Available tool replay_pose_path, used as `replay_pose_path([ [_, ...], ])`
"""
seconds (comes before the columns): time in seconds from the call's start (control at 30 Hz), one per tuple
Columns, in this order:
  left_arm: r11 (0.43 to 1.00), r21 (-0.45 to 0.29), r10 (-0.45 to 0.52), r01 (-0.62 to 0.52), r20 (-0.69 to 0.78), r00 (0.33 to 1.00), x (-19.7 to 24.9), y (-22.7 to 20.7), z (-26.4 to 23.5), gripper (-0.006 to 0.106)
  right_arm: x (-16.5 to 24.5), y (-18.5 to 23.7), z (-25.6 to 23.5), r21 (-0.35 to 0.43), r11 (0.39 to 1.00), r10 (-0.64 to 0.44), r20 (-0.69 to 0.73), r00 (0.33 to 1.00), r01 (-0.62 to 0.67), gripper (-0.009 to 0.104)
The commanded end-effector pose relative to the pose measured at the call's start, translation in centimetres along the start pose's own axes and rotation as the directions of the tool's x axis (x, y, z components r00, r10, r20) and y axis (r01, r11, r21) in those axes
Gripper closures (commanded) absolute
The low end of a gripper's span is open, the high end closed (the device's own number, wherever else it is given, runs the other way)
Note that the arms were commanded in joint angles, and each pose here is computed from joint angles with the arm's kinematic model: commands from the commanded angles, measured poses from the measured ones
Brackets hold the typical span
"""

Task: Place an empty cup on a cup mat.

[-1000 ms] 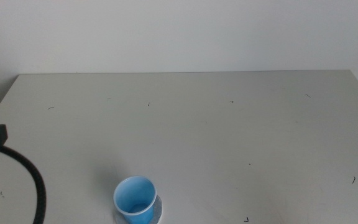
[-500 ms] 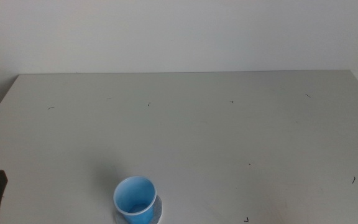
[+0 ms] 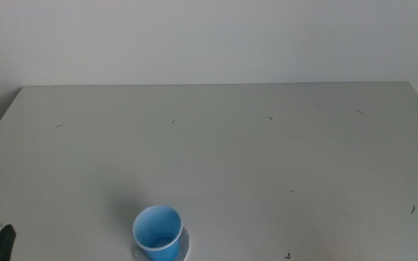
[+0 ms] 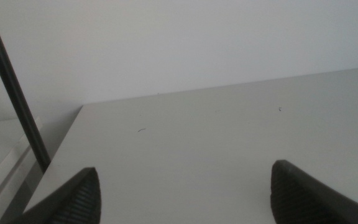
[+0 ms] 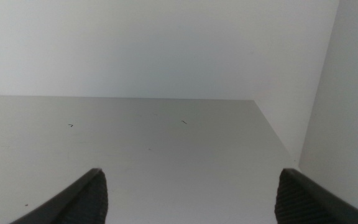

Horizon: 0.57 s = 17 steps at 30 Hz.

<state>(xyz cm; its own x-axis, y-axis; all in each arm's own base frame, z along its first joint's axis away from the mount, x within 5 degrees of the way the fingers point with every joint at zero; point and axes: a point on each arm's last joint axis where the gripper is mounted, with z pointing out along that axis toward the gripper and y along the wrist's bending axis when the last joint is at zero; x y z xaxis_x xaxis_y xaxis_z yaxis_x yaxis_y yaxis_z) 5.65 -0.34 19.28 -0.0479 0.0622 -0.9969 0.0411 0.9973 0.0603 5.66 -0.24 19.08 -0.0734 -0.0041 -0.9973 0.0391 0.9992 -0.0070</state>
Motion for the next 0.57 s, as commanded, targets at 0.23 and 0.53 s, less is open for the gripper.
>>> replay_pose_path([
  [0.23, 0.998, -0.047, -0.047, 0.051, 0.086, 0.995, -0.77, 0.46, -0.17, -0.004, -1.09, 0.01, -0.29, 0.0, 1.0, -0.019, 0.109, 0.994, 0.019, 0.001],
  [0.53, 0.998, -0.044, -0.037, 0.041, 0.098, 0.994, -0.91, 0.44, -0.18, -0.004, -1.09, 0.01, -0.29, 0.0, 1.0, -0.019, 0.109, 0.994, 0.019, 0.001],
])
